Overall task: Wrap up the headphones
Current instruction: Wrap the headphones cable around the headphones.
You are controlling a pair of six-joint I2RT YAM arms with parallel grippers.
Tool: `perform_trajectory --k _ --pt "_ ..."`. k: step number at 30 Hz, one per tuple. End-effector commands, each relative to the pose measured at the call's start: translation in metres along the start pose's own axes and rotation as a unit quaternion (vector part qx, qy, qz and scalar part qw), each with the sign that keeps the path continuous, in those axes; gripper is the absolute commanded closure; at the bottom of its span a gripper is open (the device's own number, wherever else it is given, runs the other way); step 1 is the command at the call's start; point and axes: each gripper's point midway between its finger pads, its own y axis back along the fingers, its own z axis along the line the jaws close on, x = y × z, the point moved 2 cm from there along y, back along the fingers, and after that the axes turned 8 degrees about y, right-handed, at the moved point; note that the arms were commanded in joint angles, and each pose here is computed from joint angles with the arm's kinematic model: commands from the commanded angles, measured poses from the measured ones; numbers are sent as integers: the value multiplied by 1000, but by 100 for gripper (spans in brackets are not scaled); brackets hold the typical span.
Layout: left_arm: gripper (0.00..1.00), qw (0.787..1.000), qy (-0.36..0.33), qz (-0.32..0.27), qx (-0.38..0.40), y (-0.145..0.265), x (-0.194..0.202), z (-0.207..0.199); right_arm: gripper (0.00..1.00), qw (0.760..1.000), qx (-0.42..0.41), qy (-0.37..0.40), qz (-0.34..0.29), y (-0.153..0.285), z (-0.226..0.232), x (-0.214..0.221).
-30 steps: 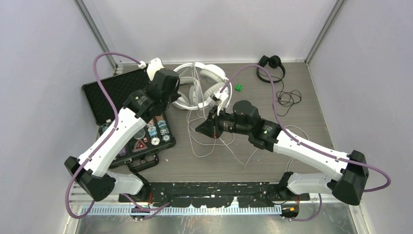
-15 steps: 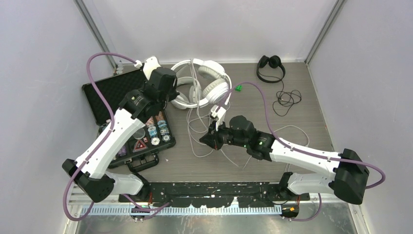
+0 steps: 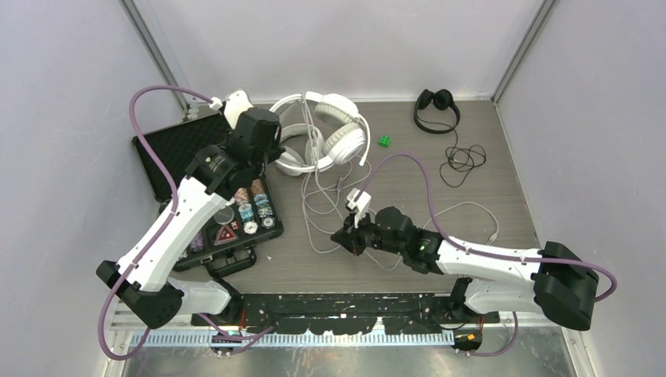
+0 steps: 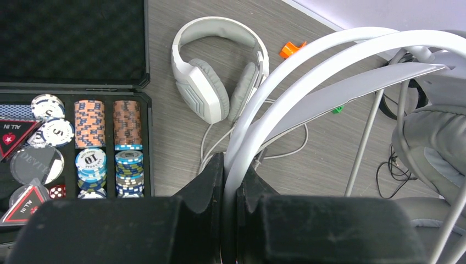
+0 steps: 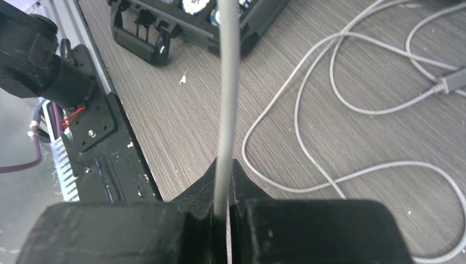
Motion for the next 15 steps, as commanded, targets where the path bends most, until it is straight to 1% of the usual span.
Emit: perform_trajectory --k 1,3,7,9,15 --pt "100 992 90 -62 56 29 -48 -22 91 998 17 -8 -60 5 -3 -15" --pt "100 992 92 -64 58 31 -51 -24 93 998 23 -19 -62 7 -5 -8" --pt "100 991 99 -60 67 35 -53 -27 100 997 29 -36 -65 11 -8 4" --pt "100 991 102 -57 70 36 -52 -28 100 995 49 -41 -71 13 -14 6" --pt "100 987 118 -36 98 44 -52 -36 100 993 71 -57 -79 14 -21 11"
